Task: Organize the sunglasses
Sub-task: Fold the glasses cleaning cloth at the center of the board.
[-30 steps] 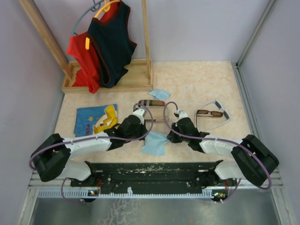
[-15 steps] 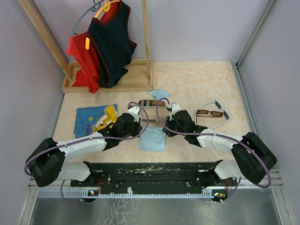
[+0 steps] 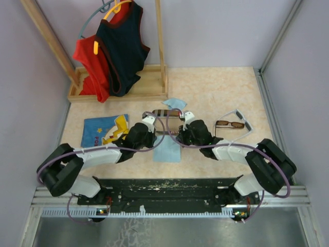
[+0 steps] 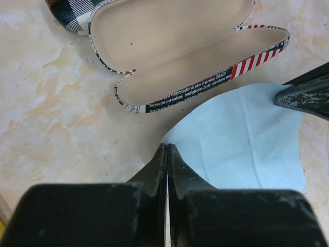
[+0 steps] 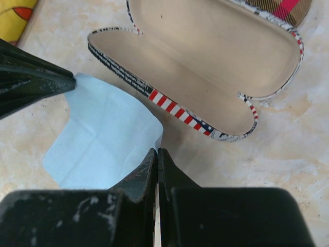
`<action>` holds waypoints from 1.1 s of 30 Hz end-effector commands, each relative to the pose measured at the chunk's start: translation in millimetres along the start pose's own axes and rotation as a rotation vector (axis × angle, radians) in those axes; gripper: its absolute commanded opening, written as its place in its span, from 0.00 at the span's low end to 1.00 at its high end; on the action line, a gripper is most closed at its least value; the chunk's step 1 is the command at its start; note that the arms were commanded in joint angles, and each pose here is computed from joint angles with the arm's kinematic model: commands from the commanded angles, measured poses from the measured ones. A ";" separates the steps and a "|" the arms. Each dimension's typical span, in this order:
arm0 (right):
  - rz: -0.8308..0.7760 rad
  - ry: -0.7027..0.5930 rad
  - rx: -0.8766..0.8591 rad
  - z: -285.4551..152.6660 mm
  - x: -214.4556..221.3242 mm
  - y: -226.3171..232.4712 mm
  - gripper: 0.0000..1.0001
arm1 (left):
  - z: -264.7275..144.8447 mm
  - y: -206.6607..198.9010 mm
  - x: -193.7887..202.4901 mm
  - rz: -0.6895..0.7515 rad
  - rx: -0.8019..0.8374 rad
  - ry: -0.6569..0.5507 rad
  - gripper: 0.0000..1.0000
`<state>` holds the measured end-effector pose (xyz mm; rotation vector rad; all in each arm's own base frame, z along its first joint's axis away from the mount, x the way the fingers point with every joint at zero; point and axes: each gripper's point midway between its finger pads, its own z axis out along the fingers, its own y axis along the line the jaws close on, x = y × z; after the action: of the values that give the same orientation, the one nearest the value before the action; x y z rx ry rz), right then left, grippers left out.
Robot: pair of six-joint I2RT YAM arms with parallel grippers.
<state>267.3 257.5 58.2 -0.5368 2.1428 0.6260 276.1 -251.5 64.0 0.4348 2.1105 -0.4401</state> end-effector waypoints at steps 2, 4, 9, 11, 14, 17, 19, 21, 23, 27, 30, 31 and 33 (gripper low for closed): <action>-0.052 -0.220 -0.011 -2.4 -32.9 0.3 0.00 | 4.1 1.8 -6.0 0.037 0.014 -0.058 0.00; -0.079 -0.257 -0.023 -5.4 -32.7 0.6 0.00 | 3.7 2.8 -3.7 0.044 0.016 -0.060 0.00; -0.111 -0.262 -0.024 -6.3 -26.3 -1.6 0.00 | 2.8 0.8 -0.9 0.051 0.037 -0.064 0.00; -0.123 -0.259 -0.025 -6.8 -23.3 -2.3 0.00 | 1.4 -0.4 0.9 0.051 0.049 -0.069 0.00; -0.133 -0.265 -0.041 -7.9 -21.7 -0.1 0.00 | -2.1 -2.2 5.7 0.052 0.073 -0.079 0.00; -0.141 -0.271 -0.084 -9.4 -21.3 7.3 0.00 | -5.8 -5.3 7.0 0.055 0.102 -0.096 0.00; -0.144 -0.277 -0.111 -10.6 -20.5 11.7 0.00 | -7.5 -6.7 7.0 0.057 0.113 -0.101 0.01; -0.147 -0.278 -0.131 -11.4 -19.4 15.1 0.00 | -8.9 -6.5 6.8 0.059 0.115 -0.107 0.00; -0.152 -0.267 -0.140 -11.8 -15.7 16.2 0.00 | -10.2 -6.5 6.9 0.062 0.118 -0.112 0.00; -0.168 -0.249 -0.146 -13.7 -9.1 16.2 0.02 | -13.5 -11.0 6.1 0.067 0.150 -0.126 0.01; -0.167 -0.248 -0.148 -16.5 -6.0 15.9 0.02 | -15.0 -13.7 8.2 0.069 0.170 -0.127 0.00; -0.168 -0.249 -0.154 -17.5 -5.7 17.0 0.02 | -15.3 -14.1 8.9 0.068 0.173 -0.126 0.01; -0.166 -0.251 -0.165 -19.8 -5.4 18.7 0.02 | -15.7 -14.5 10.8 0.064 0.177 -0.123 0.00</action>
<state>249.2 253.4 54.0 -0.6634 1.9006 0.6908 253.4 -250.8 55.4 0.5502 1.9917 -0.5581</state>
